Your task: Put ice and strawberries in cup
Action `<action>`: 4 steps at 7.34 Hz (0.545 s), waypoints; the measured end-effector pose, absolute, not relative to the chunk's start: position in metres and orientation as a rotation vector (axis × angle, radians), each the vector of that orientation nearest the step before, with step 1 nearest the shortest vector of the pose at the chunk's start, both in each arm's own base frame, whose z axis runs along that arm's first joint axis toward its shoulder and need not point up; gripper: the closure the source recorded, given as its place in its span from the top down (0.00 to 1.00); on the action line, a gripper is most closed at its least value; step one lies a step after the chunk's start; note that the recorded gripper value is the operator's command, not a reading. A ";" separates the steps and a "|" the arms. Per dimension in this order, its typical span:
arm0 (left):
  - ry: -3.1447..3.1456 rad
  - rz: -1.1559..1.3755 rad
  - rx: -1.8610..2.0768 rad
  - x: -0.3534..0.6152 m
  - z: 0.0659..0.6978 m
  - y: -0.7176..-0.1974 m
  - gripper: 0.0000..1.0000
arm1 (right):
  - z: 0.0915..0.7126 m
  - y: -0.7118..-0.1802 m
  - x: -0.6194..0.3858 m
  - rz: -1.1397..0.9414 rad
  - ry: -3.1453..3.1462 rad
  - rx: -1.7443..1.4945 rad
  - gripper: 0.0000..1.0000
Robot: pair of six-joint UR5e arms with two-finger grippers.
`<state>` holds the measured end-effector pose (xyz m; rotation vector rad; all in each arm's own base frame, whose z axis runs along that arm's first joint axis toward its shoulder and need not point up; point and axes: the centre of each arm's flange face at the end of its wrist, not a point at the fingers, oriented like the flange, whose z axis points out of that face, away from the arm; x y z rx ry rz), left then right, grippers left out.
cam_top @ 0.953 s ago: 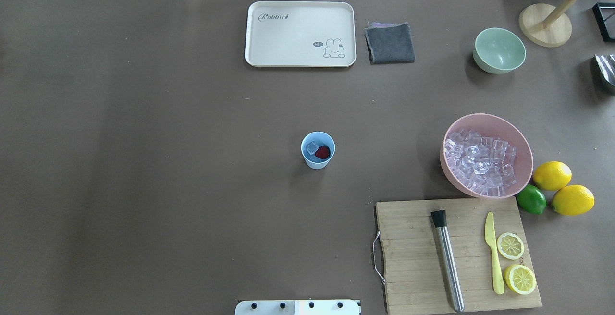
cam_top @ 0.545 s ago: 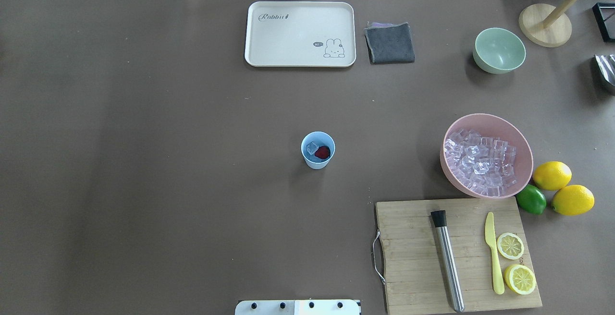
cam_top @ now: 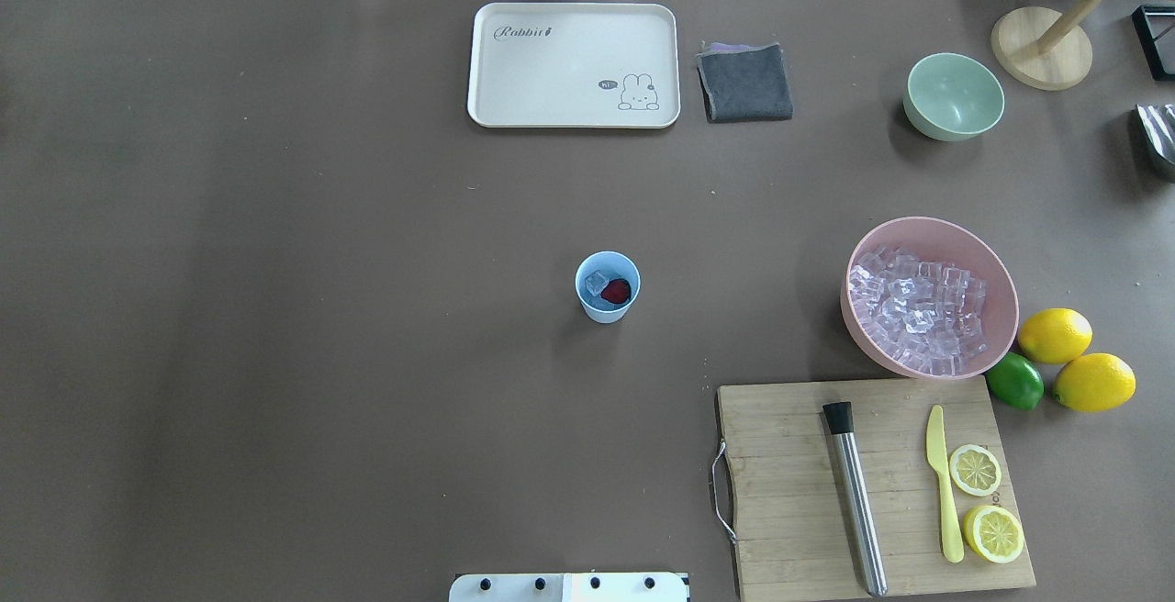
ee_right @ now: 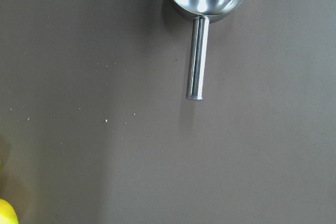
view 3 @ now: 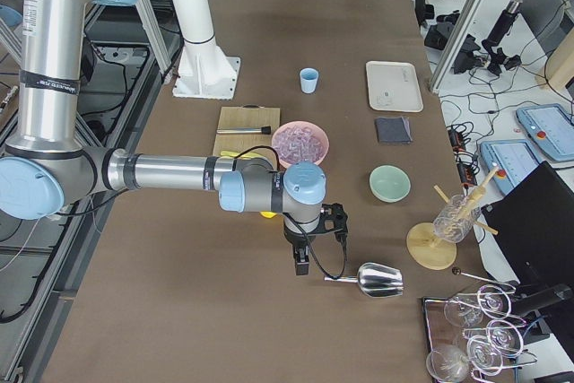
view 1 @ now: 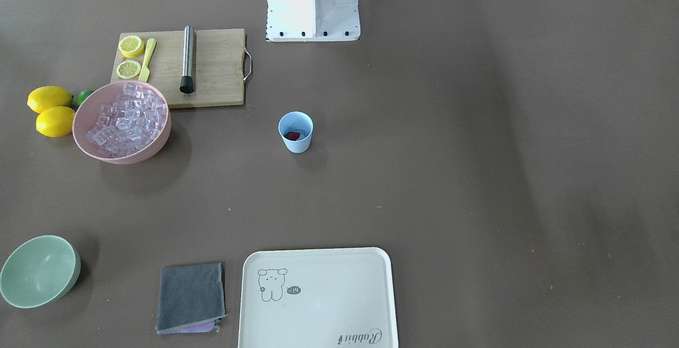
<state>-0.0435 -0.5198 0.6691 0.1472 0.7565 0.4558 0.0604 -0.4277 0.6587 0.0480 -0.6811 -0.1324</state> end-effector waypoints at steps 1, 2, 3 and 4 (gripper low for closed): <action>0.756 0.455 0.147 -0.044 0.669 -0.520 0.98 | 0.658 -0.428 0.060 -0.133 -0.681 0.050 1.00; 0.757 0.455 0.147 -0.043 0.669 -0.520 0.98 | 0.658 -0.428 0.060 -0.133 -0.681 0.051 1.00; 0.758 0.455 0.148 -0.043 0.669 -0.520 0.98 | 0.658 -0.428 0.060 -0.133 -0.680 0.051 1.00; 0.759 0.456 0.148 -0.043 0.669 -0.520 0.98 | 0.657 -0.428 0.060 -0.134 -0.680 0.051 1.00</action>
